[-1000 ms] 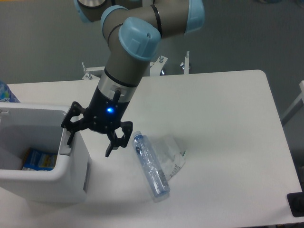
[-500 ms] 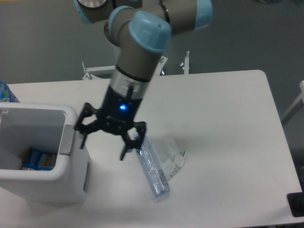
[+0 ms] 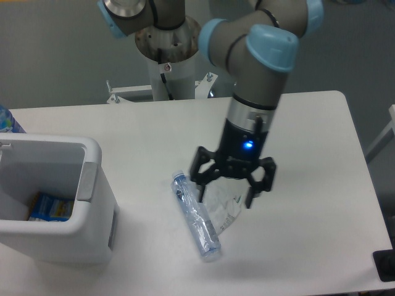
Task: Open the trash can
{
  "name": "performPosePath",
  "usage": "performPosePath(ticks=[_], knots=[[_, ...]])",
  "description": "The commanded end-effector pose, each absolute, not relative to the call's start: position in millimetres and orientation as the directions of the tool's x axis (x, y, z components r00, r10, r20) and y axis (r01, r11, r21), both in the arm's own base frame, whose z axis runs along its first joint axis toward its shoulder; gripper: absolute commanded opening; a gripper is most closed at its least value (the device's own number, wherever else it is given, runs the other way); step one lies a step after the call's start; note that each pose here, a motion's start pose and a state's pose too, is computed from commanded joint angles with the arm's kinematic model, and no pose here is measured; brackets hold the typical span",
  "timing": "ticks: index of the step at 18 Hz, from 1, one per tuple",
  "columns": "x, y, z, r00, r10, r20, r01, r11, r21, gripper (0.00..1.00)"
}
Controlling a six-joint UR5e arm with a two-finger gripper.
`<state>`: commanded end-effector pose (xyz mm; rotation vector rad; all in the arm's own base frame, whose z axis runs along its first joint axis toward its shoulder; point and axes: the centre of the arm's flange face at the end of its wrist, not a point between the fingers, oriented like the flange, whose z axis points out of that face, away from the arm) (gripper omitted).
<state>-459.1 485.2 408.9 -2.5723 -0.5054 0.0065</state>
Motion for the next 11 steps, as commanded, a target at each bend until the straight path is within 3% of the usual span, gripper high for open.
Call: performPosePath(ticks=[5,11], knots=[[-482,460,390,0.962,0.261,-0.078,0.212,-0.896,-0.39,1.0],[-491,448,362,0.983,0.08,-0.168,0.033,-0.964,-0.265,1.0]])
